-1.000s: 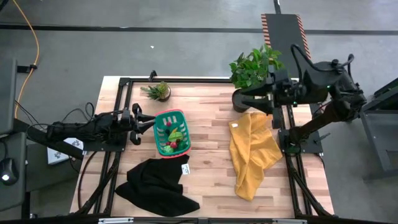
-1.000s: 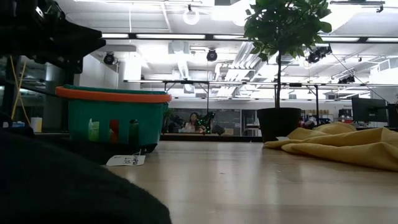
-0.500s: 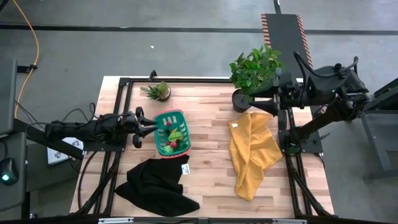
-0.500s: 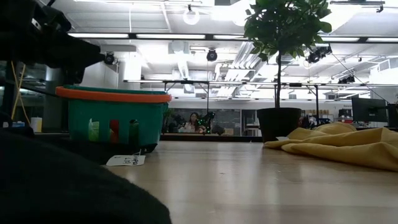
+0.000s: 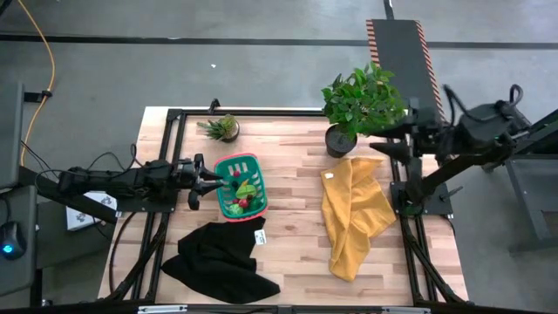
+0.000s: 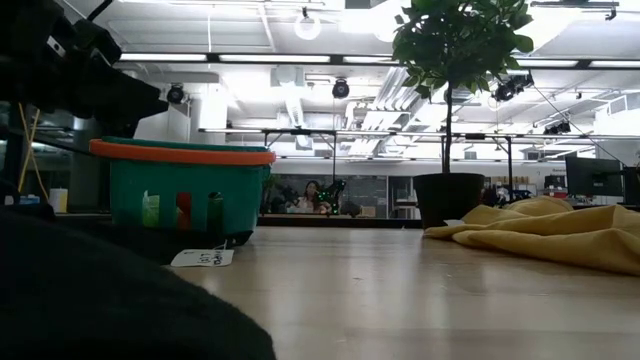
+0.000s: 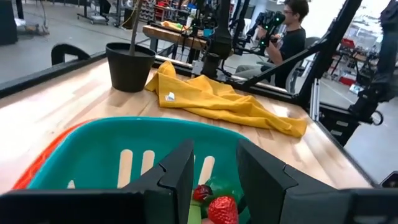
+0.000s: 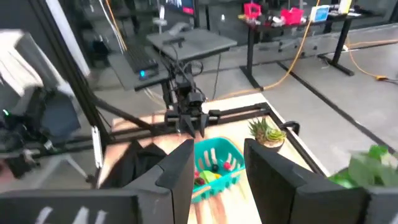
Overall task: Pick and placing Produce into tupperware
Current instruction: Return to Home Position
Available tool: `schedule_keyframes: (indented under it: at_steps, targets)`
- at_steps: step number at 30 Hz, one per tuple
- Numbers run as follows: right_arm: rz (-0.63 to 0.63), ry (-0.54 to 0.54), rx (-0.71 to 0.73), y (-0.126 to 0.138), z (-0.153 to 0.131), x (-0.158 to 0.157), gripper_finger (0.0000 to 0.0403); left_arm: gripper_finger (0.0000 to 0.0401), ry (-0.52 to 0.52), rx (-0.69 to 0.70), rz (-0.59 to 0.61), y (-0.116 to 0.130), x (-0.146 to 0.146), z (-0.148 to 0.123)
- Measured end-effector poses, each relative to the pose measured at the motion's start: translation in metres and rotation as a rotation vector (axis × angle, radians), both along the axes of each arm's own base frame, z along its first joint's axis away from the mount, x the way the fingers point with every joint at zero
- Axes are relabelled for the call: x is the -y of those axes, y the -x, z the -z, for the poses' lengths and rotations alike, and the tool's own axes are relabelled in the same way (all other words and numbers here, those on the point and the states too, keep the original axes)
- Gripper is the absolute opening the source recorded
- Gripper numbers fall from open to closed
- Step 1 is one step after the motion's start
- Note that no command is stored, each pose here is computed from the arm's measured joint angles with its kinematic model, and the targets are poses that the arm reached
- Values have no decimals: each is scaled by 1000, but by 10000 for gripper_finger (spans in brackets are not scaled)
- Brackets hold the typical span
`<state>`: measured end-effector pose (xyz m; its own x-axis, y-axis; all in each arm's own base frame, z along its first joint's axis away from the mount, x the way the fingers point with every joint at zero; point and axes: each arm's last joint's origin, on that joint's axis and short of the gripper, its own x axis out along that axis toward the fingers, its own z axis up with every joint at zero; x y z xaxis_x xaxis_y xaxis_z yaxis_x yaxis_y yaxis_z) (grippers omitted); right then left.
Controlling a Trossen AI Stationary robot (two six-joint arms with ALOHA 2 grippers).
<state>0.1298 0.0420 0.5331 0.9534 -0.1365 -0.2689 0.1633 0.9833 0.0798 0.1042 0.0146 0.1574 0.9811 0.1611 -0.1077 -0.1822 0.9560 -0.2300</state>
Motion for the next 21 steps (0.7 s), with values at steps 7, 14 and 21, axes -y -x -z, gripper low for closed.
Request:
schedule_keyframes:
  at_steps: [7,14,21]
  targets:
    - [-51,-133,205,29,52,7,130,111,29,5,-4,0,0,0]
    - [-323,-268,422,51,105,10,130,111,29,5,-4,0,0,0]
    - [-462,-293,494,59,174,10,130,111,29,5,-4,0,0,0]
